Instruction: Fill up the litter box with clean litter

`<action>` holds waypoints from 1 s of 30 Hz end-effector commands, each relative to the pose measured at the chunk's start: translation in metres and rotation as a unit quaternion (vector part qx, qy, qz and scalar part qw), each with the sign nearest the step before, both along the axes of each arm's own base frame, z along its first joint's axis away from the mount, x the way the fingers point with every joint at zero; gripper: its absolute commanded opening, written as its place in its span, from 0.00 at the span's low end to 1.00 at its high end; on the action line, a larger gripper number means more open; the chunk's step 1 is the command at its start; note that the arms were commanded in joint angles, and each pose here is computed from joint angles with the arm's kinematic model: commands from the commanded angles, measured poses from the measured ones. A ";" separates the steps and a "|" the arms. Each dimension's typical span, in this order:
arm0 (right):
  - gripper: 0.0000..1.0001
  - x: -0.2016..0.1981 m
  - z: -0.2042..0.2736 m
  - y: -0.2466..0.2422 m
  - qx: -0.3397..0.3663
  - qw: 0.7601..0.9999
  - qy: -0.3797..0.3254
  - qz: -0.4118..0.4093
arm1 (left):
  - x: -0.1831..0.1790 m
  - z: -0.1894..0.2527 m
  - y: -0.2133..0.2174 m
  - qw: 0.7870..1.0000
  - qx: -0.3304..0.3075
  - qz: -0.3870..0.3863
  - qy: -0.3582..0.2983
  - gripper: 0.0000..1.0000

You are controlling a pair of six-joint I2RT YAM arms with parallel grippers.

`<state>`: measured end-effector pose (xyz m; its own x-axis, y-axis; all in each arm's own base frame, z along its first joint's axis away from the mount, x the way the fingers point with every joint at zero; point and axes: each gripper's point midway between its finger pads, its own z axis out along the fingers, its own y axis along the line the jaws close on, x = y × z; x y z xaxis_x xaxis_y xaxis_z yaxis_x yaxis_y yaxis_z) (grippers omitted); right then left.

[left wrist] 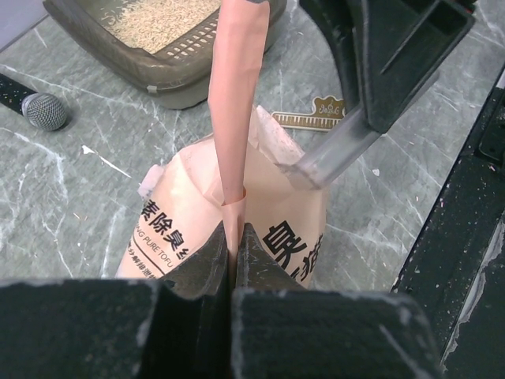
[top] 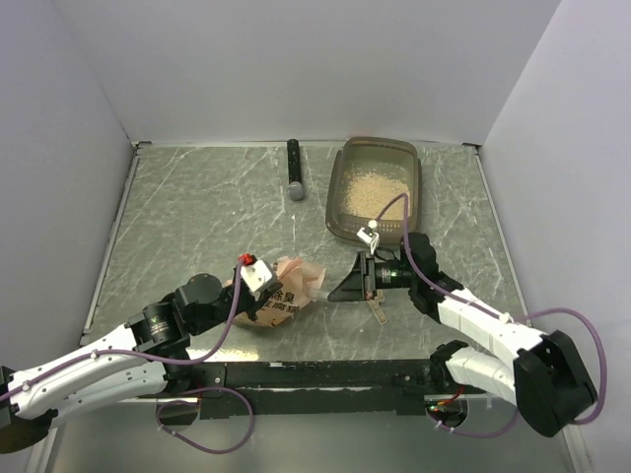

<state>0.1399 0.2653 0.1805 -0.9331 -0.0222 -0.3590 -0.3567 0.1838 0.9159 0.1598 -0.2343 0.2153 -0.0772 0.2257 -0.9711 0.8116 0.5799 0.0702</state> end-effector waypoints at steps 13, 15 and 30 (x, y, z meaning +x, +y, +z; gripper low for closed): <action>0.00 -0.005 -0.005 -0.023 0.033 0.991 0.046 -0.119 | 0.007 0.009 0.009 0.999 -0.018 0.035 -0.011 0.01; 0.00 -0.006 -0.003 -0.024 0.042 0.990 0.047 -0.128 | 0.006 0.008 0.009 0.999 -0.017 0.036 -0.011 0.01; 0.00 -0.017 0.011 -0.038 0.109 0.979 0.037 -0.171 | 0.008 0.017 0.014 0.998 -0.031 0.048 -0.021 0.01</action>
<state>0.1269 0.2289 0.1793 -0.8994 0.3483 -0.2640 -0.2335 0.1276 0.9640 0.1606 -0.2275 0.2228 -0.0680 0.1997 -0.9775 0.7887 0.6107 0.0699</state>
